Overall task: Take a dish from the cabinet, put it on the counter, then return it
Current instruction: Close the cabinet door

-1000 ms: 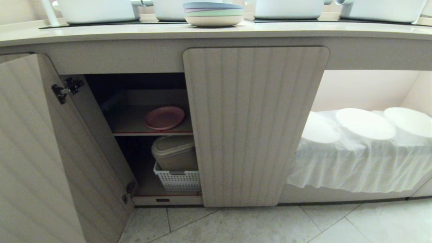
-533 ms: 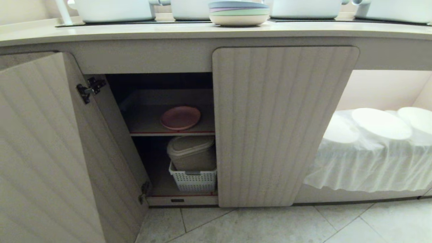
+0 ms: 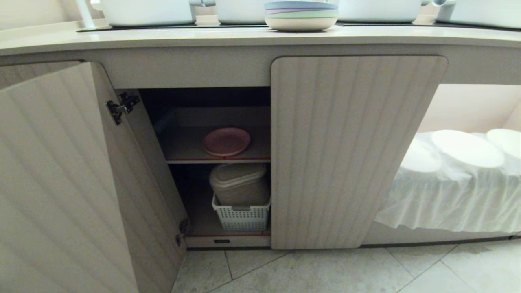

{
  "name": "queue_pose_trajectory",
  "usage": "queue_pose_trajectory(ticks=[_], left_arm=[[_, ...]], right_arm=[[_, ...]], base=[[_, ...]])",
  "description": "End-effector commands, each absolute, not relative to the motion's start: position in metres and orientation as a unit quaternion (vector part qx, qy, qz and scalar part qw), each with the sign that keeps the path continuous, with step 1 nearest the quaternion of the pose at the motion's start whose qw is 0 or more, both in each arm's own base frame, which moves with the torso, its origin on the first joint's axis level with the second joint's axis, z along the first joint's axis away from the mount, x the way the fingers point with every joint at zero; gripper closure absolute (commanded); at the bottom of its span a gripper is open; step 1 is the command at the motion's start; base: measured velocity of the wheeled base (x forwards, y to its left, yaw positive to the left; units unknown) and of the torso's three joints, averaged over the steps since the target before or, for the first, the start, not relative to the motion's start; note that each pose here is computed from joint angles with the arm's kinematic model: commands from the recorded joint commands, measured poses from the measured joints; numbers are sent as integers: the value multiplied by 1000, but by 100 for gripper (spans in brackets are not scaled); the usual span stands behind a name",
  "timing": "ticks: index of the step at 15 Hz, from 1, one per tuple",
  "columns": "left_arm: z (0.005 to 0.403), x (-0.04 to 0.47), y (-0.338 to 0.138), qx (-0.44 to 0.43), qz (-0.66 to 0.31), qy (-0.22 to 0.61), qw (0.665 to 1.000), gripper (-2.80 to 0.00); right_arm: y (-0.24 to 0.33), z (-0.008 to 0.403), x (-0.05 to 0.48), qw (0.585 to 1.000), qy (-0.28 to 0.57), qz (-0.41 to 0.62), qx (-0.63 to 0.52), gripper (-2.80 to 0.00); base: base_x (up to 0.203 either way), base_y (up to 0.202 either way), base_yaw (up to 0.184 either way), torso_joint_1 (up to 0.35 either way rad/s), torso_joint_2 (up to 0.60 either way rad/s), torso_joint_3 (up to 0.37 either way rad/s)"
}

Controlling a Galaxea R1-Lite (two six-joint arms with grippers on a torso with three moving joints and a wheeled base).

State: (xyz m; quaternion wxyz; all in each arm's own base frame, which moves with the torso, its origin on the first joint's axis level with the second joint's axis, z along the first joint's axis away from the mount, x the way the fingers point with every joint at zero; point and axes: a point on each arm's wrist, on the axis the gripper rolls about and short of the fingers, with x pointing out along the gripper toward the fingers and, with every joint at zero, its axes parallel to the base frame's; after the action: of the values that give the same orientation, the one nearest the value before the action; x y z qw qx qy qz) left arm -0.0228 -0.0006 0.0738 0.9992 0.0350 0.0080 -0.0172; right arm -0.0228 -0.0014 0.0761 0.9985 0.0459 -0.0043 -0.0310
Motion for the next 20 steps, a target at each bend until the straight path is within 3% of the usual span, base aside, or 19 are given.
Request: queue_pose_trajectory(ticks=[1, 5, 10, 16, 20], left_arm=[[74, -23, -1, 35, -17, 8, 999, 0], [76, -23, -1, 60, -16, -4, 998, 0], [106, -27, 0, 136, 12, -149, 979, 0], [135, -42, 7, 212, 217, -219, 927, 0], [140, -49, 14, 217, 377, -147, 888, 0]], right_arm=[[-1, 76, -23, 998, -4, -31, 46, 0], [-1, 76, -23, 998, -4, -31, 46, 0], [-1, 76, -23, 998, -4, -31, 46, 0], [-1, 76, -23, 998, -4, -31, 46, 0], [-1, 76, -23, 998, -4, -31, 46, 0]], base=[[0, 0, 0, 0, 0, 0], [0, 0, 0, 0, 0, 0], [0, 0, 0, 0, 0, 0], [0, 0, 0, 0, 0, 0], [0, 0, 0, 0, 0, 0]])
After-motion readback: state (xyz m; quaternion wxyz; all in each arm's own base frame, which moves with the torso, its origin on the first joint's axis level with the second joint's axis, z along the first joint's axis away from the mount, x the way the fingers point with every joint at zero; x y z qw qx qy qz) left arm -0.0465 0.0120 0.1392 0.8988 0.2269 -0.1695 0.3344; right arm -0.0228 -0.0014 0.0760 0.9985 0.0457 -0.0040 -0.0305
